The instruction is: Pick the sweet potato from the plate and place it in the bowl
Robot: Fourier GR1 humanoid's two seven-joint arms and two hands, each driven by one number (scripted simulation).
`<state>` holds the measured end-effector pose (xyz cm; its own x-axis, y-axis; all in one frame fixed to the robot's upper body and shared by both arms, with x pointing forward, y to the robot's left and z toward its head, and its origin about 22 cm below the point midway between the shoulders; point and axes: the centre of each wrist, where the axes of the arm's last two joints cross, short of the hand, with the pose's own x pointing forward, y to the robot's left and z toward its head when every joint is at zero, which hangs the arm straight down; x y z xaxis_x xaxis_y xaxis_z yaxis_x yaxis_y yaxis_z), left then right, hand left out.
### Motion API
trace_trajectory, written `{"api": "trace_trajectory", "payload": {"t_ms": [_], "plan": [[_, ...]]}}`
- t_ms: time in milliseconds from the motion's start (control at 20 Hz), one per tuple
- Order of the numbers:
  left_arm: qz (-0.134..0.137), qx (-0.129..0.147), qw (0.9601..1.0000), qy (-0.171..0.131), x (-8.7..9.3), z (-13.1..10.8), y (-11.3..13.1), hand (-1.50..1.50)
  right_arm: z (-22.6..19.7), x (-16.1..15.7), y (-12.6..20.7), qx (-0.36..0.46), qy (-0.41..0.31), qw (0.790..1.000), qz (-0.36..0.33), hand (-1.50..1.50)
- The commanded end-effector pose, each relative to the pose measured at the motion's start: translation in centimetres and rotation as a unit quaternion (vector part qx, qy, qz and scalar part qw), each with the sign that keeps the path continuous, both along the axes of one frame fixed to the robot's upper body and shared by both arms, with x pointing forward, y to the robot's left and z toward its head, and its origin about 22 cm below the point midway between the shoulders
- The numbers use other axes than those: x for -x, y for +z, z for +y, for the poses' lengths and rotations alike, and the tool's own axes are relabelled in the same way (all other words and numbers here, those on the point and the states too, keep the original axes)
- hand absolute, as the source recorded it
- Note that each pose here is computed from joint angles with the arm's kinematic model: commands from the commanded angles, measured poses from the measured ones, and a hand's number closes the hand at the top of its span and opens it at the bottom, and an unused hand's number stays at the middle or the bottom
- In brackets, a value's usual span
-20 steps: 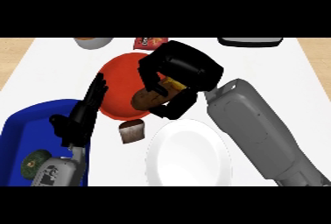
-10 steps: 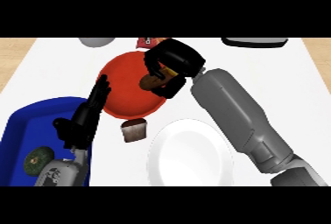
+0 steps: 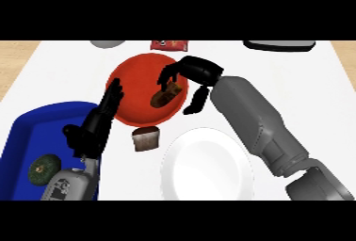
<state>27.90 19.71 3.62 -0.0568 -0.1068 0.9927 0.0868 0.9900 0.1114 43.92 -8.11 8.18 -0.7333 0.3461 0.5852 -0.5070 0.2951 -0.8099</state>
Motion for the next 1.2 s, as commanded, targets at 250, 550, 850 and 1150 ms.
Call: {"api": "trace_trajectory", "payload": {"t_ms": [250,550,850,1150], "plan": [[0.012,0.003,0.9999,-0.006,0.3,0.6,0.5,0.00,-1.2,-0.8,-0.2,-0.142,0.036,0.987,0.072,-1.50],[0.007,-0.001,1.0000,-0.006,-0.2,-1.0,0.4,0.00,-3.2,-2.2,2.4,-0.211,0.005,0.970,0.119,-1.50],[0.000,0.007,0.9999,-0.009,-0.3,0.0,1.1,0.00,-7.5,-3.7,5.6,-0.224,-0.015,0.957,0.184,-1.50],[-0.006,-0.005,0.9999,-0.015,-0.3,-1.2,0.4,0.00,-10.7,-3.5,4.7,-0.220,0.007,0.949,0.225,-1.50]]}}
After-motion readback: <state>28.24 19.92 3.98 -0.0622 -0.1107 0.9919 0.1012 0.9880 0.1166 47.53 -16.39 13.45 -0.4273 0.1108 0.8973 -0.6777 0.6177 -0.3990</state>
